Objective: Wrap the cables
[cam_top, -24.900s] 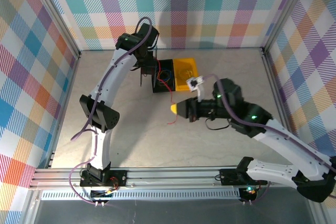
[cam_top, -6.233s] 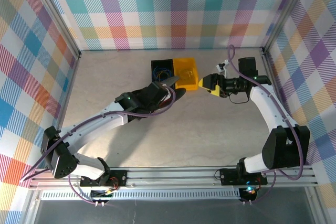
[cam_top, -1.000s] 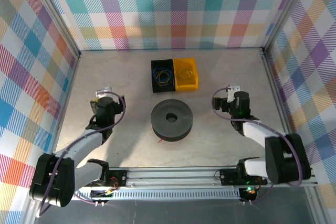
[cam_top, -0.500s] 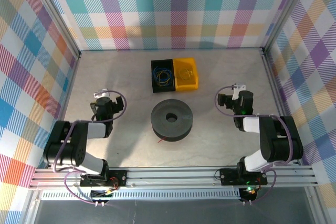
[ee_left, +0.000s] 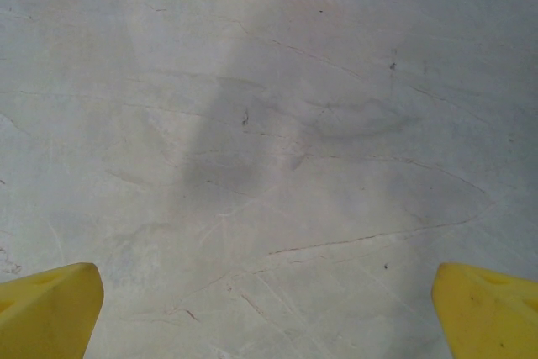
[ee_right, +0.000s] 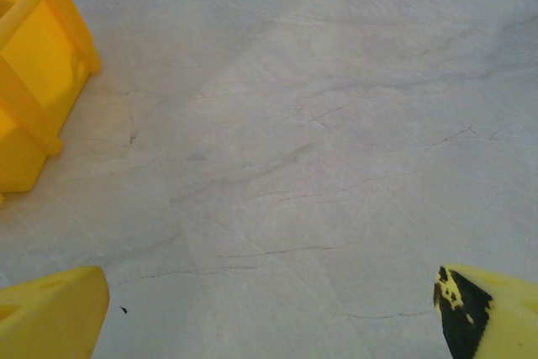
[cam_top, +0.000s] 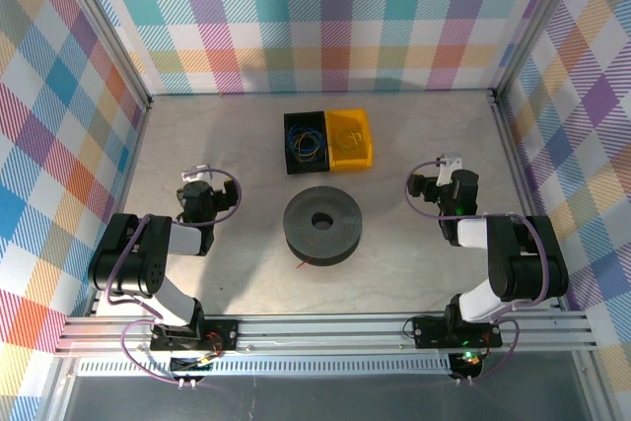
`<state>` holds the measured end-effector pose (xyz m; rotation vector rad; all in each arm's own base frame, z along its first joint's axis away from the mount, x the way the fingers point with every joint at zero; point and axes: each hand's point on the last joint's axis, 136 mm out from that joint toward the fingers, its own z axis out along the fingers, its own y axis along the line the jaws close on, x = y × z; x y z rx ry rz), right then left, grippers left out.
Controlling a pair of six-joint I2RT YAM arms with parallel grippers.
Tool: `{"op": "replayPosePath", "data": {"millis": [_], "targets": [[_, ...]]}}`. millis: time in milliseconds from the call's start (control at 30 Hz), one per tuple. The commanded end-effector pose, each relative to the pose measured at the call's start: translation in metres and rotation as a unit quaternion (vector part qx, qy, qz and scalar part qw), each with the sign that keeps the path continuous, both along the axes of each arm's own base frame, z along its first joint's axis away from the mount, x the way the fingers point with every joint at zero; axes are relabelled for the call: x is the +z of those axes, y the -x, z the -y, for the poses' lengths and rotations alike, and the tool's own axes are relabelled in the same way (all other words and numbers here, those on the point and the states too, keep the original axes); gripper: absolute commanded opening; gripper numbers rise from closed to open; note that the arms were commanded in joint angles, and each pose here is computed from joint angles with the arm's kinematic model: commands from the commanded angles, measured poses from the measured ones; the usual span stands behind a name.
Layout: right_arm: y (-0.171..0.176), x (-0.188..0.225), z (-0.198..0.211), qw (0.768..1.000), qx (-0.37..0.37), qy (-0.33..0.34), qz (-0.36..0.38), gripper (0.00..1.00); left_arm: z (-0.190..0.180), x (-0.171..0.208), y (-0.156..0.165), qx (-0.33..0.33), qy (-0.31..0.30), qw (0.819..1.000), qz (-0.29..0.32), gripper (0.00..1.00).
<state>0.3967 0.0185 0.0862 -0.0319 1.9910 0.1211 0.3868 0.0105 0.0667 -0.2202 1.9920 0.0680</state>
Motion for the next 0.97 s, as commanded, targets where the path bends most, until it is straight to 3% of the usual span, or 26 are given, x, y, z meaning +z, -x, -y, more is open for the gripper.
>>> {"op": "replayPosePath", "data": {"millis": [0, 933], "targets": [[-0.0015, 0.0043, -0.0015, 1.000, 0.005, -0.008, 0.014, 0.99, 0.0020, 0.0166, -0.0092, -0.007, -0.003, 0.999, 0.031, 1.00], [-0.0015, 0.0047, -0.0021, 1.000, 0.007, -0.007, 0.015, 0.99, 0.0065, 0.0164, -0.0099, -0.012, -0.014, 0.999, 0.026, 1.00]]}}
